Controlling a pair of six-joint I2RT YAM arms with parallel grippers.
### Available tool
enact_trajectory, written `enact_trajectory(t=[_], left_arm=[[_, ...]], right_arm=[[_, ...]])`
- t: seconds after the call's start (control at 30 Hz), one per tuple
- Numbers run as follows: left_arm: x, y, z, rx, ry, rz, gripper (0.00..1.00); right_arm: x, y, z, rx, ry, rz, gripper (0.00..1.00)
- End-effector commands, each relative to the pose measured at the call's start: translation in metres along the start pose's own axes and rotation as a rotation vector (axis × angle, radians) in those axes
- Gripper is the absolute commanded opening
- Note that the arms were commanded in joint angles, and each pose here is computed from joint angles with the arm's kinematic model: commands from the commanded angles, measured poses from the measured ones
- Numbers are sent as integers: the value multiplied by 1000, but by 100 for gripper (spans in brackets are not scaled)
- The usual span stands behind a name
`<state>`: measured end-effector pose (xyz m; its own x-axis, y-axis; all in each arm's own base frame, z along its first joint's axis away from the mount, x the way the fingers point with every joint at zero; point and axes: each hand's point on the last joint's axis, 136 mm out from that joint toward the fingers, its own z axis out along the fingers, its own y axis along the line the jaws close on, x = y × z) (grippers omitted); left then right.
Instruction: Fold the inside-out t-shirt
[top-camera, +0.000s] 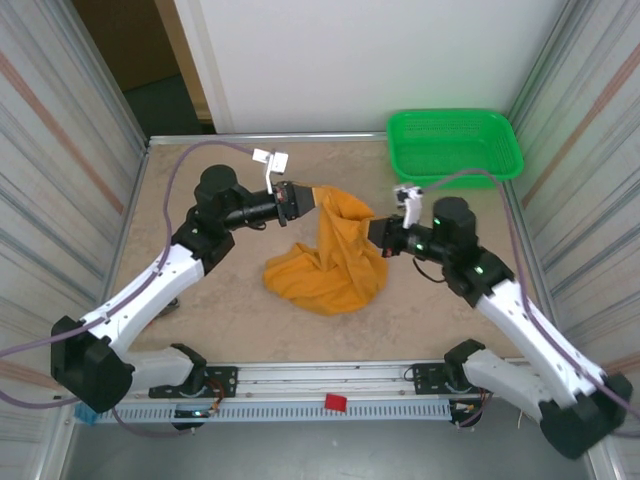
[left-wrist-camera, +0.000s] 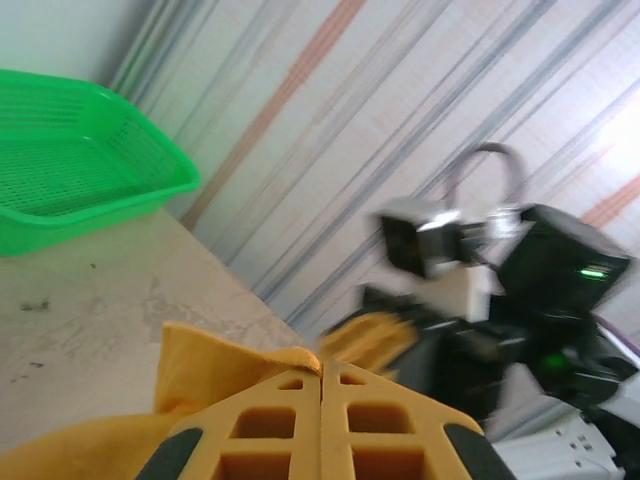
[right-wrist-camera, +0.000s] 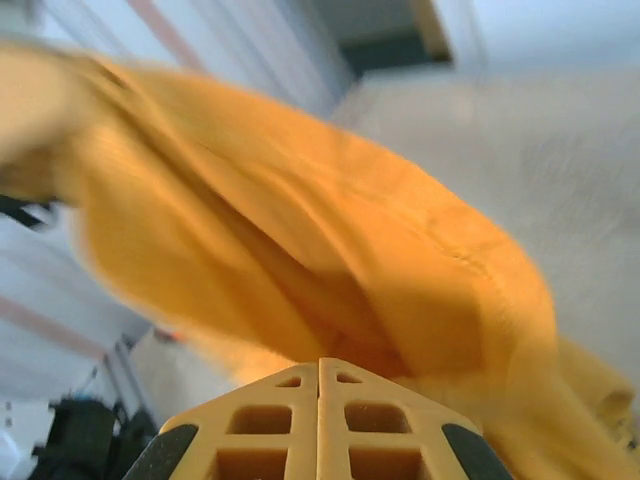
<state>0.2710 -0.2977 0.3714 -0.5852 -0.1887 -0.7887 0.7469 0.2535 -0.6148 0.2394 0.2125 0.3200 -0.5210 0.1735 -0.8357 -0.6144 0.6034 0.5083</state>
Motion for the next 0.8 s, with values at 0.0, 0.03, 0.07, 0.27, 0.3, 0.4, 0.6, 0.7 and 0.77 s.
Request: enact_trajectory(t=[0.0, 0.03, 0.07, 0.27, 0.3, 0.4, 0.6, 0.7, 0.77], left_arm=[[-13, -10, -10, 15, -74, 58, 0], [-12, -9, -10, 13, -76, 60, 0], [-11, -8, -10, 12, -73, 65, 0], [-3, -3, -9, 9, -54, 78, 0], [-4, -3, -8, 9, -54, 76, 0], [-17, -5, -3, 13, -78, 80, 0], [-31, 23, 12, -137, -24, 17, 45], [-12, 61, -10, -307, -36, -20, 53], [6, 85, -25, -375, -42, -83, 53]], right_arm=[[-39, 9, -39, 57, -233, -33, 0], [-40, 7, -44, 66, -251, -28, 0], [-40, 6, -47, 73, -264, -19, 0], [-28, -7, -30, 98, -206, 18, 0], [-29, -7, -26, 95, -200, 21, 0], [-34, -8, -12, 94, -167, 22, 0], [-64, -58, -42, 394, -280, 52, 0], [-65, -92, -87, 586, -356, 138, 0], [-47, -123, -115, 784, -344, 202, 0]])
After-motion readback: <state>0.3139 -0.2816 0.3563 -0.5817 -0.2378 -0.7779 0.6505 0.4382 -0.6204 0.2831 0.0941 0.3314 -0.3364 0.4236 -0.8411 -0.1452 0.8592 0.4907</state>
